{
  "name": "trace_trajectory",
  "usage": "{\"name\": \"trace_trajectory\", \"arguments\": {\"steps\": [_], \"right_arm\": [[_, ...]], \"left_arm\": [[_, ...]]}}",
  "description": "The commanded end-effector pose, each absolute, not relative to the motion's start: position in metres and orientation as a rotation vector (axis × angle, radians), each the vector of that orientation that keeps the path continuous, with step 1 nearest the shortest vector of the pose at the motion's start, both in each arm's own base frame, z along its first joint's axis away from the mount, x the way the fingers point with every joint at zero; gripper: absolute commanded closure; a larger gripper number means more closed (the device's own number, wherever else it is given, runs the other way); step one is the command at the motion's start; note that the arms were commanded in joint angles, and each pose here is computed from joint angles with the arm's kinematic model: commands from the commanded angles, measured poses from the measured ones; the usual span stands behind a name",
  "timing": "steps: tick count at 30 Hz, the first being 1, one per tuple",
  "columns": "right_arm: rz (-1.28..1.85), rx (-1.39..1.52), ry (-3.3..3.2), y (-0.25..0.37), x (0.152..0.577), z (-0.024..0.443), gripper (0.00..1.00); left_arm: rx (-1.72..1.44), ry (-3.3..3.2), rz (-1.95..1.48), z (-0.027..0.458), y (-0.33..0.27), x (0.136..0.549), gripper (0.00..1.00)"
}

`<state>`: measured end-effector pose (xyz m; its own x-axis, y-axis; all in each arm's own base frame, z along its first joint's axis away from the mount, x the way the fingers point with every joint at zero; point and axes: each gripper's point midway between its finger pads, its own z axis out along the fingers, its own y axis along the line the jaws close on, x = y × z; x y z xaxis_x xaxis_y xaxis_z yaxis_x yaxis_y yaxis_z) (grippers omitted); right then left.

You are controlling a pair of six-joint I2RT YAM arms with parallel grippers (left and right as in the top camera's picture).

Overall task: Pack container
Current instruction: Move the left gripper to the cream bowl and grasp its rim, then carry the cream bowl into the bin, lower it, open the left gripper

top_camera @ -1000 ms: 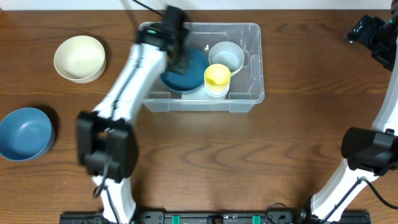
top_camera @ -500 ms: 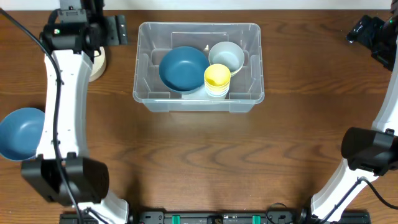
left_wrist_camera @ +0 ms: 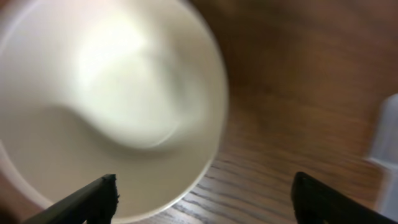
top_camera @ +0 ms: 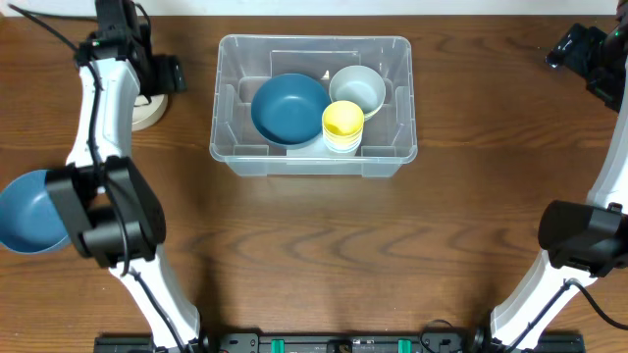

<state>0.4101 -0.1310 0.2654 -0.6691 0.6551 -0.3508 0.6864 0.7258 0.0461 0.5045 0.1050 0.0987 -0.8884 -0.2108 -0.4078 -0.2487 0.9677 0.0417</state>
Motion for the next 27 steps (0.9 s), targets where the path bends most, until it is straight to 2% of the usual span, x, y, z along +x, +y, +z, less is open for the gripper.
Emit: {"name": "trace_trajectory", "arguments": {"steps": [1,2,6,9,13,15,22,27], "right_arm": [[-0.138,1.048,2.578,-0.134,0.409,0.267,0.01],[-0.138,1.048,2.578,-0.134,0.409,0.267,0.01],[-0.138,1.048,2.578,-0.134,0.409,0.267,0.01],[-0.138,1.048,2.578,-0.134,0.409,0.267,0.01],[-0.138,1.048,2.578,-0.134,0.409,0.267,0.01],[-0.138,1.048,2.578,-0.134,0.409,0.267,0.01],[-0.138,1.048,2.578,-0.134,0.409,0.267,0.01],[-0.138,1.048,2.578,-0.134,0.409,0.267,0.01]], "left_arm": [[-0.336,2.775,0.139,0.067,0.107,0.5,0.26],[-0.336,2.788,0.138,0.061,0.107,0.499,0.32],[-0.337,2.825,0.129,0.043,0.105,0.497,0.44],[-0.337,2.834,0.128,0.038,0.105,0.496,0.56],[-0.338,2.834,0.129,0.039,0.105,0.496,0.78],[-0.34,2.842,0.128,0.038,0.105,0.494,0.93],[-0.418,2.869,0.118,0.045,0.102,0.482,0.94],[-0.499,2.77,0.105,0.091,0.103,0.482,0.94]]}}
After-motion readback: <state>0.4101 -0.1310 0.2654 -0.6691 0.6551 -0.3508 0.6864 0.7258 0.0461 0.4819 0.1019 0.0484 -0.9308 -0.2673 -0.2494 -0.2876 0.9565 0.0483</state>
